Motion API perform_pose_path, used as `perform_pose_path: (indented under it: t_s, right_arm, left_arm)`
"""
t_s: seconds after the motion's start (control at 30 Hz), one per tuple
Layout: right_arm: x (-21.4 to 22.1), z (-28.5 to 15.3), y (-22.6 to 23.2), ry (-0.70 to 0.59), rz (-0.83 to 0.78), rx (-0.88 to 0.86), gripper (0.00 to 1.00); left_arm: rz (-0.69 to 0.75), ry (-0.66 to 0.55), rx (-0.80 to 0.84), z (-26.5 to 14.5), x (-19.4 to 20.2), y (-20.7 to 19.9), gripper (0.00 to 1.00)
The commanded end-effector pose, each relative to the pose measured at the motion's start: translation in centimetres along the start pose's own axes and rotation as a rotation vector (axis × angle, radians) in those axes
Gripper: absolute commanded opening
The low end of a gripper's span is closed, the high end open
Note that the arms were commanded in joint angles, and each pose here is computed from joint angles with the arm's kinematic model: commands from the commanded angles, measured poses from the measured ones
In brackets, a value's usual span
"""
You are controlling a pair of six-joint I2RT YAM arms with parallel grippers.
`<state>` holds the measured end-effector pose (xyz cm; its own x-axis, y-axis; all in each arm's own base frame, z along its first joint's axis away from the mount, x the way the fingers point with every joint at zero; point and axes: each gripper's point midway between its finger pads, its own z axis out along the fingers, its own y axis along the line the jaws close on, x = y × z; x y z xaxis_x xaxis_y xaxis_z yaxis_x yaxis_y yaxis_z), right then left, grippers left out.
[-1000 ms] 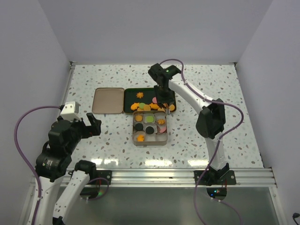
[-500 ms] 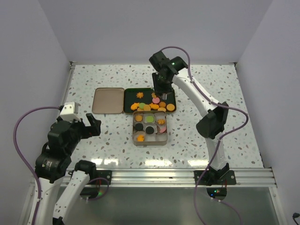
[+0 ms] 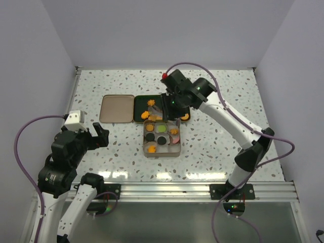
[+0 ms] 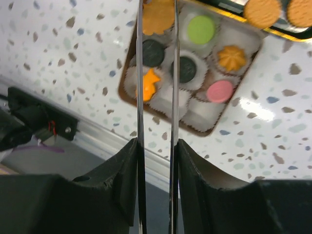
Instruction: Pack the cookies
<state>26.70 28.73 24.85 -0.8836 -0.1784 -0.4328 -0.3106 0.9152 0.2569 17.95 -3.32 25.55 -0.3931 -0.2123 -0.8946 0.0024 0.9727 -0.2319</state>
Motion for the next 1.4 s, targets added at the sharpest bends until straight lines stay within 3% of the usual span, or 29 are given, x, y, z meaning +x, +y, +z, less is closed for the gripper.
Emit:
perform_pose_path:
  t_s: [0.0,0.27,0.73,1.07,1.37]
  right_arm:
    - [2.3,-1.5,3.9,-0.027,-0.011,-0.134,0.37]
    - [7.6,1.1,5.3,0.044,-0.021,-0.152,0.36]
    - [10.3,2.5,5.1,0.084,-0.059,-0.123,0.37]
    - [10.5,1.6,4.2,0.067,-0.071,-0.103,0.47]
    - [6.5,-2.2,5.1,-0.054,-0.096,-0.099,0.49]
  left_arm:
    - [0.023,-0.04,0.029,0.2,-1.0,-0.6,0.99]
    - [0.022,-0.038,0.028,0.2,-1.0,-0.6,0.99]
    - [0.019,-0.038,0.019,0.2,-1.1,-0.4,0.99]
    - [0.02,-0.034,0.016,0.3,-1.0,-0.4,0.99]
    - [0.019,-0.03,0.013,0.3,-0.9,-0.3,0.99]
